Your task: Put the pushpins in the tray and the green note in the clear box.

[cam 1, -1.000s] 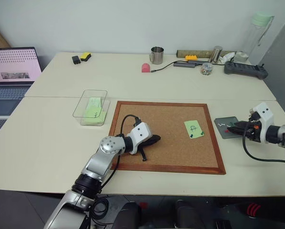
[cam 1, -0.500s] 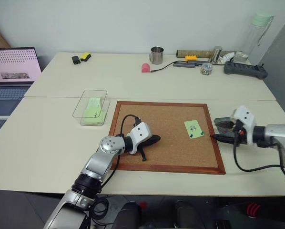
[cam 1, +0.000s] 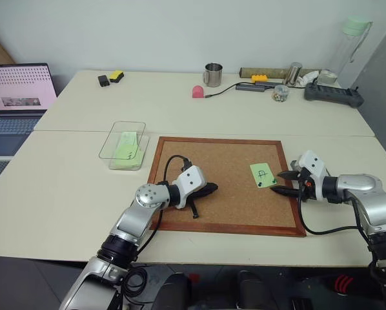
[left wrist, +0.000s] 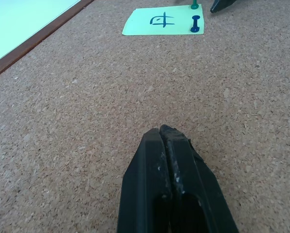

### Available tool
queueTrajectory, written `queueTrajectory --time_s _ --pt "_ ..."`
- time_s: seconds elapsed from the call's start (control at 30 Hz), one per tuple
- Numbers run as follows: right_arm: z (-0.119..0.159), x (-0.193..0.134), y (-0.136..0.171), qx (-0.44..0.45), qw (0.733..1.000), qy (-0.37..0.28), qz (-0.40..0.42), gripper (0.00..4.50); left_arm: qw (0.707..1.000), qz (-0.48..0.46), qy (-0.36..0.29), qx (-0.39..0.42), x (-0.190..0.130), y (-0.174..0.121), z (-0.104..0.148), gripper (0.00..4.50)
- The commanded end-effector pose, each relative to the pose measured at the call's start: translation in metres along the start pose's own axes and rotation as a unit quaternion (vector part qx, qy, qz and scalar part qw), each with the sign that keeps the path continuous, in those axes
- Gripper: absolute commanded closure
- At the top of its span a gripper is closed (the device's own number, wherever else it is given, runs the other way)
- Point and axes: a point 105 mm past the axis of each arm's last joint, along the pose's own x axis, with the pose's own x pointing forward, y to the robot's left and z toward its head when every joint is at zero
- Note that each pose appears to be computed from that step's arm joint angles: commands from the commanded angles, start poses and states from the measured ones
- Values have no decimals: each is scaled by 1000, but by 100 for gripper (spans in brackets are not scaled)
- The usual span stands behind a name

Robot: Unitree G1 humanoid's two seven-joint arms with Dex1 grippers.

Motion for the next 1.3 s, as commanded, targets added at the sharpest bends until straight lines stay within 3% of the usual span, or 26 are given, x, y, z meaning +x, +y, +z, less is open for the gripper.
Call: queueTrajectory --time_s 0.03,0.27,1.3 --pt "15 -3 -5 -12 1000 -29 -2 296 999 -7 33 -7 -3 -7 -17 450" --pt "17 -3 -5 -3 999 -36 1 447 999 -9 37 -8 -5 -8 -19 450" --pt "28 -25 -2 139 982 -130 -16 447 999 -11 45 -11 -5 -11 -24 450"
